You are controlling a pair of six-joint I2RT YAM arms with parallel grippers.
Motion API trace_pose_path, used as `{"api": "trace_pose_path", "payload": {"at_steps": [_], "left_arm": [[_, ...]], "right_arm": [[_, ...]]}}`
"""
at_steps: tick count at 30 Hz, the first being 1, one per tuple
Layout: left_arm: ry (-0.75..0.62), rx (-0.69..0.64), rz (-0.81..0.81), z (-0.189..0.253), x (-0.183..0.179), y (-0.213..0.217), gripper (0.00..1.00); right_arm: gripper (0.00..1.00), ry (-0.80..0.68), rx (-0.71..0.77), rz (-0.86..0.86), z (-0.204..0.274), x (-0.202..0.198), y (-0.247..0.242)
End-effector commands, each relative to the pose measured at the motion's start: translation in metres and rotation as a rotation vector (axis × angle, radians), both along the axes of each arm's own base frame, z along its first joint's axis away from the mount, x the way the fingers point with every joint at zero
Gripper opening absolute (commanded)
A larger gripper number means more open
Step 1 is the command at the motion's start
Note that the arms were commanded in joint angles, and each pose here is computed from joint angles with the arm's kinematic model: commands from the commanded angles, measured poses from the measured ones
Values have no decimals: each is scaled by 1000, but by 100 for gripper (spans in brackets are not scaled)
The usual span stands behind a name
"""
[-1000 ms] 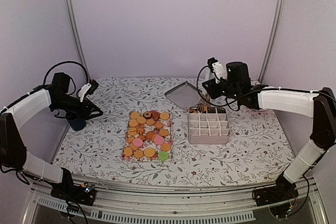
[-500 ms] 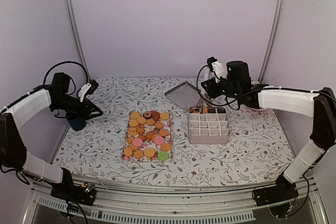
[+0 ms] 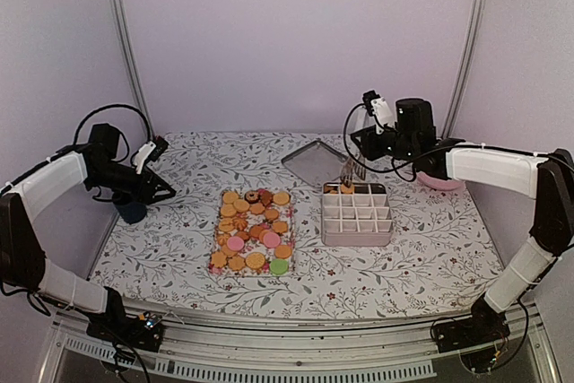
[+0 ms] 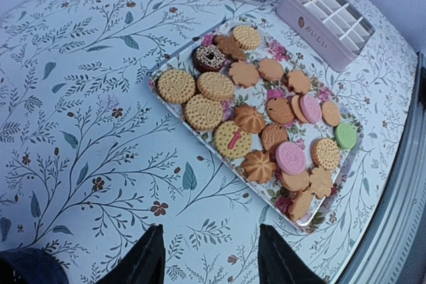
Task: Pack the cookies
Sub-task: Adjust the fake cookies in the empty pocket of the box.
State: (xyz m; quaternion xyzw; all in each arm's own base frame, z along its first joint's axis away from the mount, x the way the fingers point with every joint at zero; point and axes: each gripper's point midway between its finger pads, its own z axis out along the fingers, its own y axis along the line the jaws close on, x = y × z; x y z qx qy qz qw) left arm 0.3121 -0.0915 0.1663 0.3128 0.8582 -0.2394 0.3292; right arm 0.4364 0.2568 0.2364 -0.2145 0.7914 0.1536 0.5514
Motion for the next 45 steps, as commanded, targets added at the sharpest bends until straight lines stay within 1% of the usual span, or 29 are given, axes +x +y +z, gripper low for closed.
{"api": "trace_pose_path", "payload": {"at_steps": [1,7,12,18,21,25,27,30,31,39,45], "left_arm": [[-30,-8,-1,13,3,1,49],[-26,-8,-2,12,3,1,49],[-28,-7,-2,13,4,1,48],[-22,-6,-1,11,4,1,48],[-21,-3,-1,10,4,2,48],[-19,-6,-1,10,4,1,48],[-20,-8,-2,10,4,1,48],[-19,-9,-3,10,4,1,48],[-18,-10,-2,10,4,1,48],[-15,-25,-5,11,5,-1,48],[-18,-26,-2,12,6,-1,48]], "right_arm": [[41,-35,116,15,38,6,-5],[37,29,116,1,15,13,-10],[36,67,121,21,2,12,-5],[35,95,112,19,-12,12,-5],[33,96,103,16,-15,12,-6],[23,87,103,14,-11,11,-7],[21,76,106,16,-6,10,-7],[20,63,111,19,2,6,-9],[16,58,113,20,4,5,-10],[15,39,125,27,13,-12,-11],[16,-7,106,38,26,-15,-3]]}}
